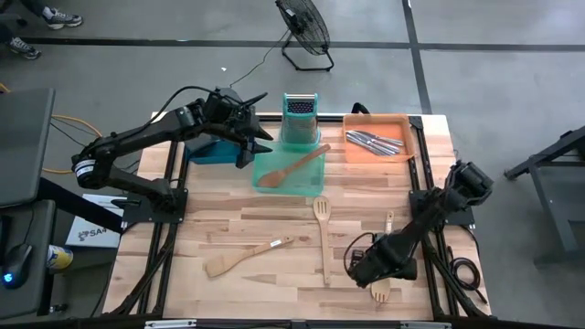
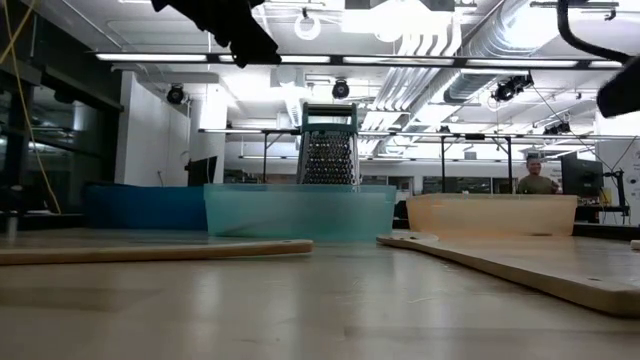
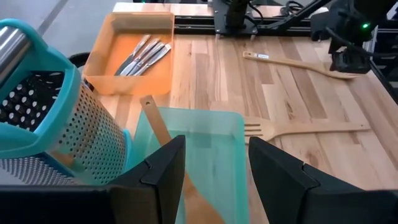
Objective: Pick & Place Kitchen Items
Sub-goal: Put the wooden spoon into the green bin
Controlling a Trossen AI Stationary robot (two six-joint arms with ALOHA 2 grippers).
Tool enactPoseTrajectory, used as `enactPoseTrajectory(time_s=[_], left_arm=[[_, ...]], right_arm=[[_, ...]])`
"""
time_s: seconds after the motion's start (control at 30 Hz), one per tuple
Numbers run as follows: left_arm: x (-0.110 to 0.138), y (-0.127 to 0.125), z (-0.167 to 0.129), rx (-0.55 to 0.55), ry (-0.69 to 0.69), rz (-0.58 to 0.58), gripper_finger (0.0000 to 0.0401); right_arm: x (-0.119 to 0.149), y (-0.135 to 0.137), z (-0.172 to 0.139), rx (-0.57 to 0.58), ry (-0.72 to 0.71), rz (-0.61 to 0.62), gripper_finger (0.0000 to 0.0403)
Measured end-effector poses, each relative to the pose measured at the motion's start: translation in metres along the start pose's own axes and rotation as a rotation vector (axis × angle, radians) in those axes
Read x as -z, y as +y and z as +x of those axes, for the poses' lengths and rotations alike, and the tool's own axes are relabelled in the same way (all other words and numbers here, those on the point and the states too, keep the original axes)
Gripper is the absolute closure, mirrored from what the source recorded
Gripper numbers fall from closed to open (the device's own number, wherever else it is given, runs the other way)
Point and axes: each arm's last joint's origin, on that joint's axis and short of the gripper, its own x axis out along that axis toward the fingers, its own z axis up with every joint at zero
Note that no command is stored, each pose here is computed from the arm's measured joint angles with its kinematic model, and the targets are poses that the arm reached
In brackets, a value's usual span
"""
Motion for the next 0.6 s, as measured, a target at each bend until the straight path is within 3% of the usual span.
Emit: enactPoseTrajectory(time_s=[0.23,0.6], left_arm=[[0.000,0.000,0.000,0.001,0.004,0.016,0.0228],[0.001,0.000,0.000,0.002,0.007,0.015,0.0228]], right_arm=[[-0.008,-0.009,0.003,0.052,-0.101,0.020,0.0165],[-0.024,-0.008,0.036,-0.013,-0.071,0.004,0.0165]])
